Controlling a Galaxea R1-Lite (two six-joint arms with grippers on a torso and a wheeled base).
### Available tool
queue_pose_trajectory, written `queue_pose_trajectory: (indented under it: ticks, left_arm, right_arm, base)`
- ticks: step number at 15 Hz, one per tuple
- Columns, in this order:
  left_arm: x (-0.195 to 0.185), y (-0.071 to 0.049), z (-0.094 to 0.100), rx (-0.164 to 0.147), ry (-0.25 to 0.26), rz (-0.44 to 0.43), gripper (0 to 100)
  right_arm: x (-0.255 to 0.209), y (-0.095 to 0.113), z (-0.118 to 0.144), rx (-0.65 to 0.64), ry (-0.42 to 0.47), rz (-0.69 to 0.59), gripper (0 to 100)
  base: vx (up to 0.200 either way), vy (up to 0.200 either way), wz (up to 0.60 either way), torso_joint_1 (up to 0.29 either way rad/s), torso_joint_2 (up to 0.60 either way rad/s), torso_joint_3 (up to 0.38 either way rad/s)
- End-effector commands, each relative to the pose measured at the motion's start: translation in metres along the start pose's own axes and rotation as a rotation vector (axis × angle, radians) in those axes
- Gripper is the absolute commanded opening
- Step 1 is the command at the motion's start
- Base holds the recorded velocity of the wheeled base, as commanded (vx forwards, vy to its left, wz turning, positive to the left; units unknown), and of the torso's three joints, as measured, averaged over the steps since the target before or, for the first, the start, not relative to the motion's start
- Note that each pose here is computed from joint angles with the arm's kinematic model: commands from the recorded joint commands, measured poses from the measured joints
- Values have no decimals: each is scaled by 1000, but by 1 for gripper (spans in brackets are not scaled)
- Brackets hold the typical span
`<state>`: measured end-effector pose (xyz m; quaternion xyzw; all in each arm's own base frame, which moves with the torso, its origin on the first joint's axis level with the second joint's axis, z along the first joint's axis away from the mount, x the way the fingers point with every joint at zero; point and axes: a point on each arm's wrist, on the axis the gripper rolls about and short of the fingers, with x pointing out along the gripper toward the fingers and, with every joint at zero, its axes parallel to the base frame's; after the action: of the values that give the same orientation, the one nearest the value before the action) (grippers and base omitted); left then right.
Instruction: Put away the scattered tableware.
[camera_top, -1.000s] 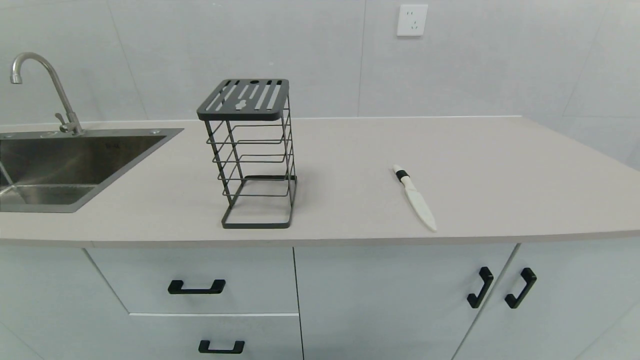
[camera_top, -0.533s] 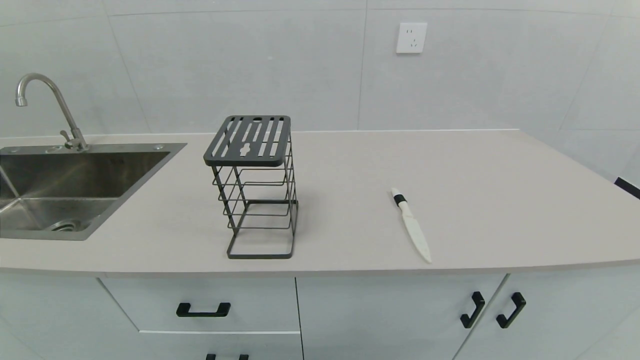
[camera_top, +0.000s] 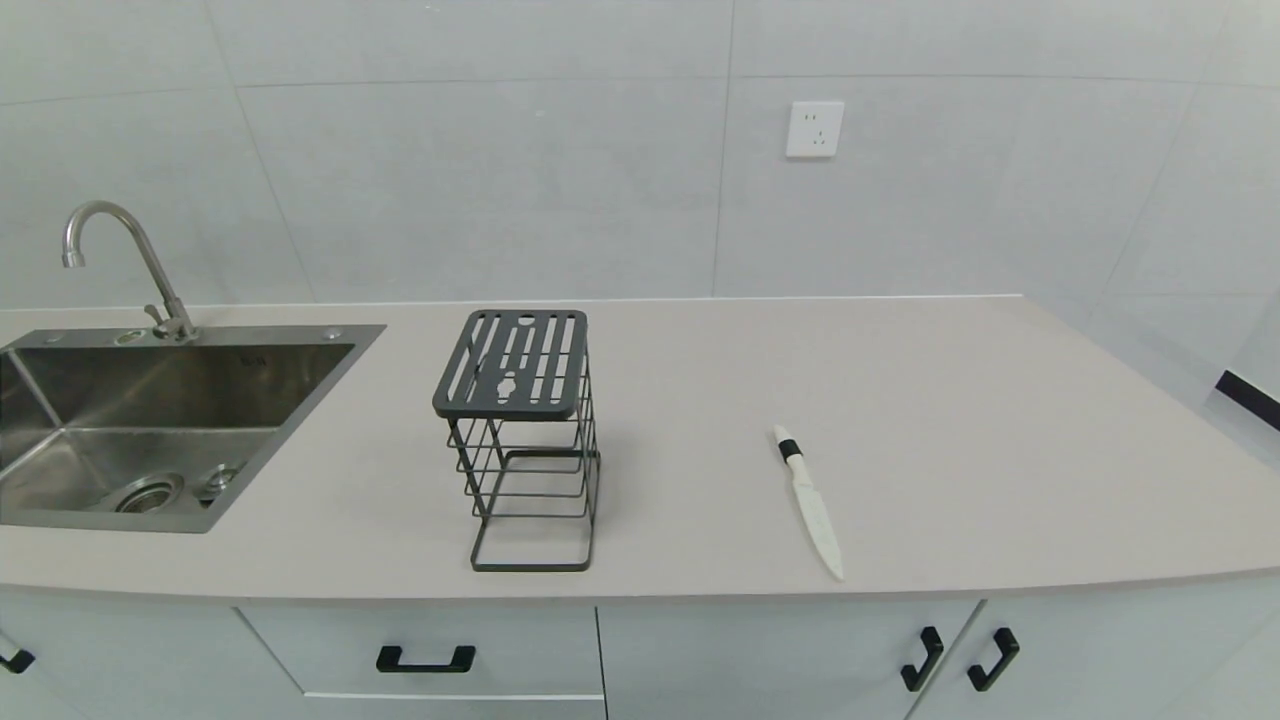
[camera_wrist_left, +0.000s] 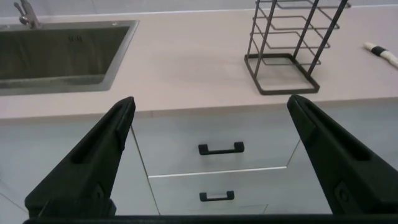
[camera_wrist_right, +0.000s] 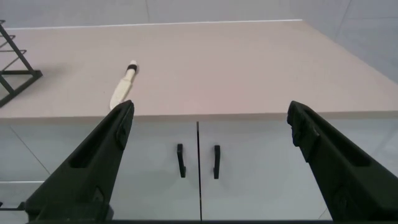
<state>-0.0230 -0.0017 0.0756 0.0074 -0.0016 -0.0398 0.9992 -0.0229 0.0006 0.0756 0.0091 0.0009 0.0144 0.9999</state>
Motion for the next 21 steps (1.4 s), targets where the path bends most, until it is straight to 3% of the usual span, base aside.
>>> queue_pose_trajectory:
  ticks: [1, 6, 17, 21]
  left_arm:
    - [0, 0, 0, 1, 1, 0, 100]
    - [0, 0, 0, -1, 1, 0, 100]
    - [0, 0, 0, -1, 1, 1, 100]
    - [0, 0, 0, -1, 1, 1, 100]
  right_arm:
    - [0, 0, 0, 0, 2, 0, 100]
    - [0, 0, 0, 0, 2, 0, 100]
    - [0, 0, 0, 0, 2, 0, 100]
    - [0, 0, 0, 0, 2, 0, 100]
  base:
    - [0, 0, 0, 300, -579, -271]
    - [0, 0, 0, 278, -549, -260]
    - [0, 0, 0, 5, -9, -5]
    - [0, 0, 0, 190, -10, 179]
